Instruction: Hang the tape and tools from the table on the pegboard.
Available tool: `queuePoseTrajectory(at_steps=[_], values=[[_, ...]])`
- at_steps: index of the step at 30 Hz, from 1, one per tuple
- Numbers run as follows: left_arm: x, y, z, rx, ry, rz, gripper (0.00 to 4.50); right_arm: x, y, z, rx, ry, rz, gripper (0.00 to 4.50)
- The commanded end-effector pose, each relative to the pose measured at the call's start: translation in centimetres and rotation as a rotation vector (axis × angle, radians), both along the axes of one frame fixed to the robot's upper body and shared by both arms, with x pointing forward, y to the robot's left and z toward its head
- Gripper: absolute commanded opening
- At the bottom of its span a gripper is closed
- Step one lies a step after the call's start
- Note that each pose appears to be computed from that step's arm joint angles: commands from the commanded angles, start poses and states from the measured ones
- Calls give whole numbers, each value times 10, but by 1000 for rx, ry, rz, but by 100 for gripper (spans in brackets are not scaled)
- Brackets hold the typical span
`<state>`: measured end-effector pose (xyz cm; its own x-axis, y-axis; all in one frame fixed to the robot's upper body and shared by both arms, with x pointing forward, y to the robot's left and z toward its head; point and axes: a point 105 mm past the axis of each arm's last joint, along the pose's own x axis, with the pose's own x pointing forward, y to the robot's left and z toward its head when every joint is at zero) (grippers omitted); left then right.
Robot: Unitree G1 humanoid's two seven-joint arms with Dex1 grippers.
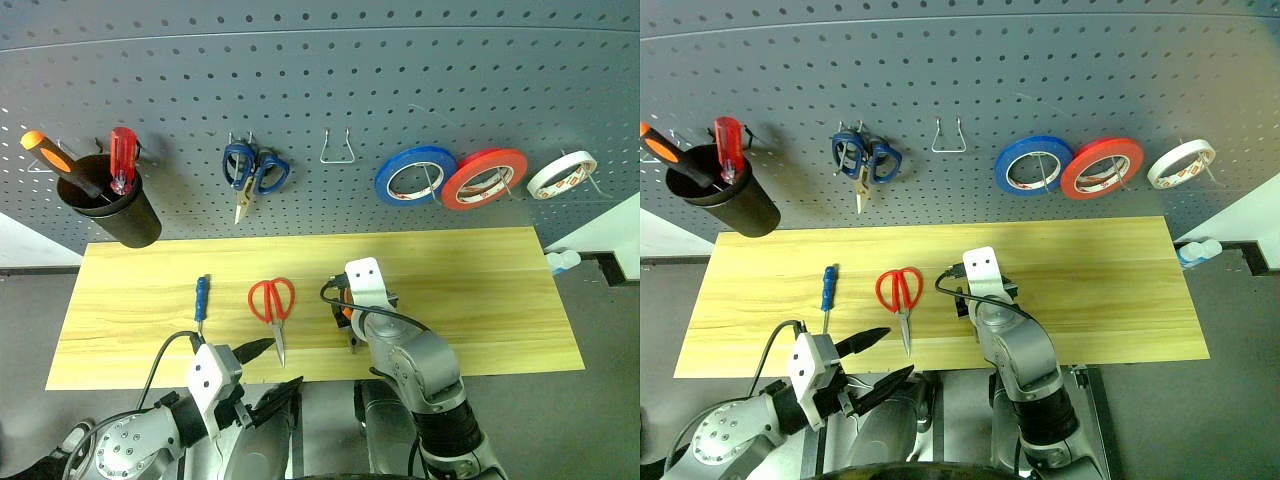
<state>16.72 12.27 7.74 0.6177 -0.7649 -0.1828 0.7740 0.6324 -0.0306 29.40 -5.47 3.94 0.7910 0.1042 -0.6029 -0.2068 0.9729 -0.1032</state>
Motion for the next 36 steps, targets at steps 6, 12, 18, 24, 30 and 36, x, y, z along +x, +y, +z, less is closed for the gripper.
queuePoseTrajectory(at_steps=[6,12,18,24,30,36], values=[[-9,-5,8,-12,-1,-28,392,-26,38,-4,137,55,43,449],[-13,-5,9,-10,8,-30,392,-25,35,-6,128,55,29,449],[-16,-5,10,-10,15,-33,392,-22,32,-6,122,50,18,449],[-19,-6,10,-10,23,-33,392,-17,32,-8,117,43,12,449],[-22,-6,11,-10,32,-33,392,-9,33,-8,117,31,8,449],[-24,-7,11,-11,39,-35,392,-5,34,-8,115,21,9,449]])
